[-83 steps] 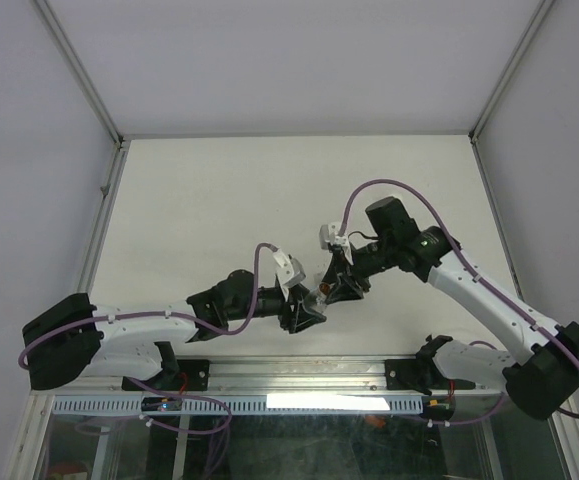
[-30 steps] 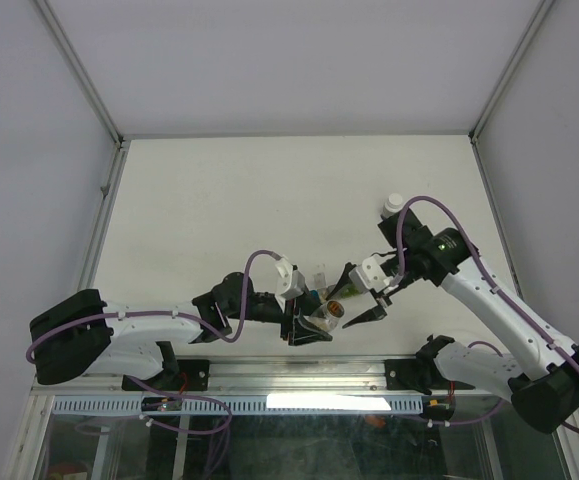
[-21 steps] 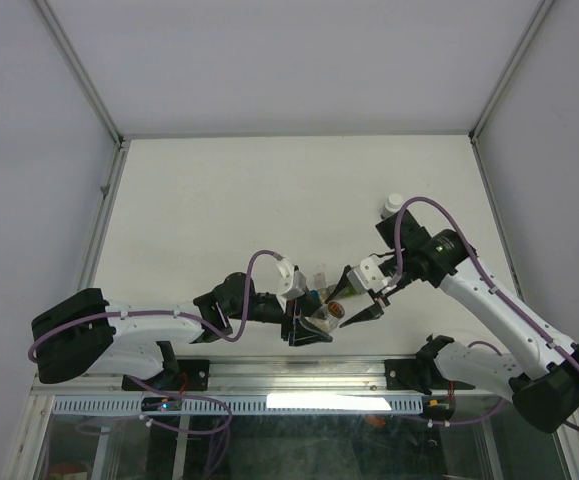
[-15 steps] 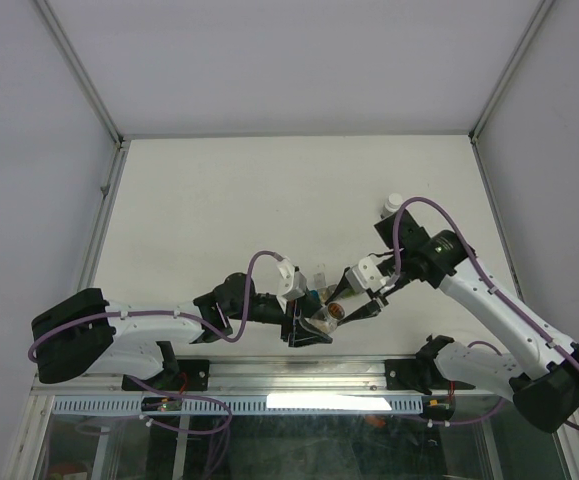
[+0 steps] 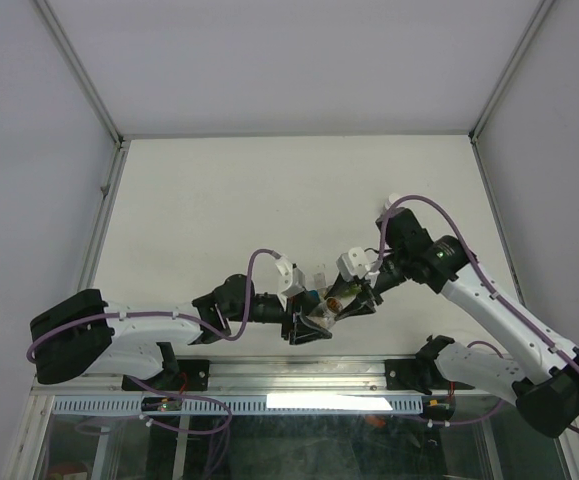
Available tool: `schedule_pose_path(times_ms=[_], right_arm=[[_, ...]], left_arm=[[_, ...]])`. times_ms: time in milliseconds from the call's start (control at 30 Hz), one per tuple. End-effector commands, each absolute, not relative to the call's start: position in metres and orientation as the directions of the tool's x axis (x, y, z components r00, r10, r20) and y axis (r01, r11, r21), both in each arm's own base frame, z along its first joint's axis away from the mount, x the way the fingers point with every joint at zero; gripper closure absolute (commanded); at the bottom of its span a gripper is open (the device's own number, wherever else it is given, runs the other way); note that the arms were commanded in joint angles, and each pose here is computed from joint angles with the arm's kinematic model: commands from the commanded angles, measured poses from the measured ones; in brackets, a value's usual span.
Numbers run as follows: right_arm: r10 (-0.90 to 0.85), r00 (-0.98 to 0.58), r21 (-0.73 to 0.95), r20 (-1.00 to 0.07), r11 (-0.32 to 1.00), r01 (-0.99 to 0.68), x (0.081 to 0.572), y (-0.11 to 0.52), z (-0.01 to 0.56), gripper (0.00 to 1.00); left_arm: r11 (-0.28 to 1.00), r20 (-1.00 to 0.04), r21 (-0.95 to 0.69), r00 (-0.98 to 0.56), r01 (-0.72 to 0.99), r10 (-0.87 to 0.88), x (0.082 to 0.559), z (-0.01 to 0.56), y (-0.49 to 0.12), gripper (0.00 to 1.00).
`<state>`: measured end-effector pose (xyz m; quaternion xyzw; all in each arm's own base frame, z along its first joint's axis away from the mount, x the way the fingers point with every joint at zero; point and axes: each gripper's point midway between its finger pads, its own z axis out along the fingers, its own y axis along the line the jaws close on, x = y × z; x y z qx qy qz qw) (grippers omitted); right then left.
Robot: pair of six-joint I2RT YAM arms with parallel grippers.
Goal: Sort the pills into containers
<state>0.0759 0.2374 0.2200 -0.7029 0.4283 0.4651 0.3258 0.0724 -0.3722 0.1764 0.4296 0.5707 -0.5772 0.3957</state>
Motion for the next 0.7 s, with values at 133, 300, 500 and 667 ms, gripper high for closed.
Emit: schedule_pose_path(times_ms=[133,300,500,667], right_arm=[[-0.392,-0.054,0.137,-0.918,-0.186,-0.973,0.116,0.251,0.221,0.89],[-0.409,-0.115,0.190,-0.905,-0.147,-0.971,0.126,0.250,0.219,0.91],[-0.386,-0.115,0.187,-0.915,-0.153,-0.970,0.125,0.246,0.222,0.95],[-0.363,-0.104,0.172,-0.926,-0.159,-0.972,0.124,0.242,0.227,0.96]], left_arm=[[0.354,-0.945,-0.326,-0.287,0.877,-0.159,0.153,0.201,-0.369,1.00],[0.424,-0.946,-0.322,-0.301,0.846,-0.118,0.167,0.195,-0.375,1.00],[0.383,-0.940,-0.340,-0.312,0.859,-0.135,0.159,0.200,-0.376,1.00],[0.322,-0.931,-0.361,-0.316,0.875,-0.184,0.148,0.211,-0.372,0.73]])
